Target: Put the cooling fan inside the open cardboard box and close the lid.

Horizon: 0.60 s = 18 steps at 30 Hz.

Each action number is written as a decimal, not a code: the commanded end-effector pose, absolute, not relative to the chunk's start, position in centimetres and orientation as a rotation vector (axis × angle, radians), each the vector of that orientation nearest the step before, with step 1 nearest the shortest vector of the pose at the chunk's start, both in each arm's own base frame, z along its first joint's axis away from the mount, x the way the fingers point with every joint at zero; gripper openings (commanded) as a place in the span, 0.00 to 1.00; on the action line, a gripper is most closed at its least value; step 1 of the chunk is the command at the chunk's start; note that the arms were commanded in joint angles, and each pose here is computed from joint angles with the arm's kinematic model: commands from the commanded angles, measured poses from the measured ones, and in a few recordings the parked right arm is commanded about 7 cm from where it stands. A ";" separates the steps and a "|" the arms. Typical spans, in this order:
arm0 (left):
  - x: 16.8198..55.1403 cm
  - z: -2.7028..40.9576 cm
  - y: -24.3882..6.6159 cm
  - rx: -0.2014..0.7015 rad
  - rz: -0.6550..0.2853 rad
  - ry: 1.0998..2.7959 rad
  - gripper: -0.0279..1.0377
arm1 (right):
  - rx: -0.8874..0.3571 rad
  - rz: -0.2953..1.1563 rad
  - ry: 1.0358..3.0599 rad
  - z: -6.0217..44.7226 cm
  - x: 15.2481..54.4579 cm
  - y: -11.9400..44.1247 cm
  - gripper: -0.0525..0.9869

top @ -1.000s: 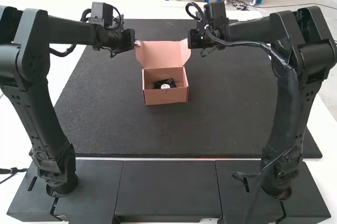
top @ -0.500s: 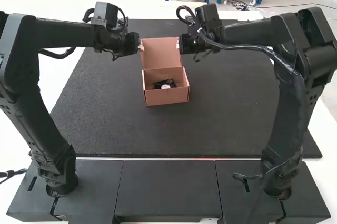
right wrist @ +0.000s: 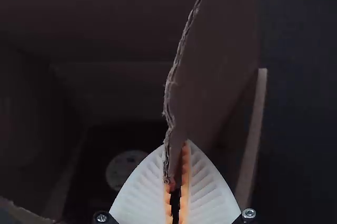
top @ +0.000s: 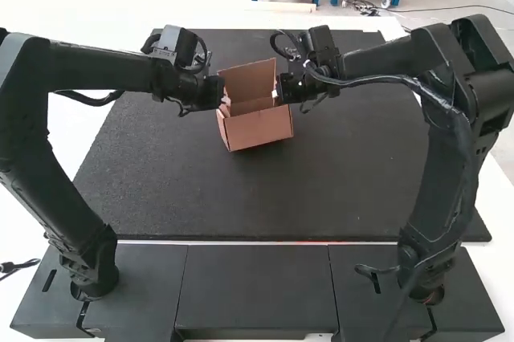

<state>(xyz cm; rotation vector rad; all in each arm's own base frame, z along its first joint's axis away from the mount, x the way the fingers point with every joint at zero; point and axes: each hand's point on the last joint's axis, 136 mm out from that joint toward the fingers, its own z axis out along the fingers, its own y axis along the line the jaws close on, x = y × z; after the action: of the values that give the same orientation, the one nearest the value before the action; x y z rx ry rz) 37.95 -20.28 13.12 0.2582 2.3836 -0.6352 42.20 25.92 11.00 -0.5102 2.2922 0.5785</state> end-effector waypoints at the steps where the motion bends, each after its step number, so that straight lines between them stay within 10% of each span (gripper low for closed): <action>1: 36.7 14.7 -21.5 0.311 -0.707 2.345 0.05 | -0.547 0.631 2.225 13.8 40.8 26.7 0.12; 18: 34.7 14.5 -21.2 0.331 -0.713 2.341 0.05 | -0.555 0.643 2.264 12.3 38.3 25.5 0.12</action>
<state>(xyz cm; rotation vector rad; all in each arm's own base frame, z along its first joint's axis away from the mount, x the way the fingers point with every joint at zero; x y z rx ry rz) 35.53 -20.39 13.52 0.2907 2.3709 -0.6775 39.12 24.78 11.21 -0.5224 2.2960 0.6035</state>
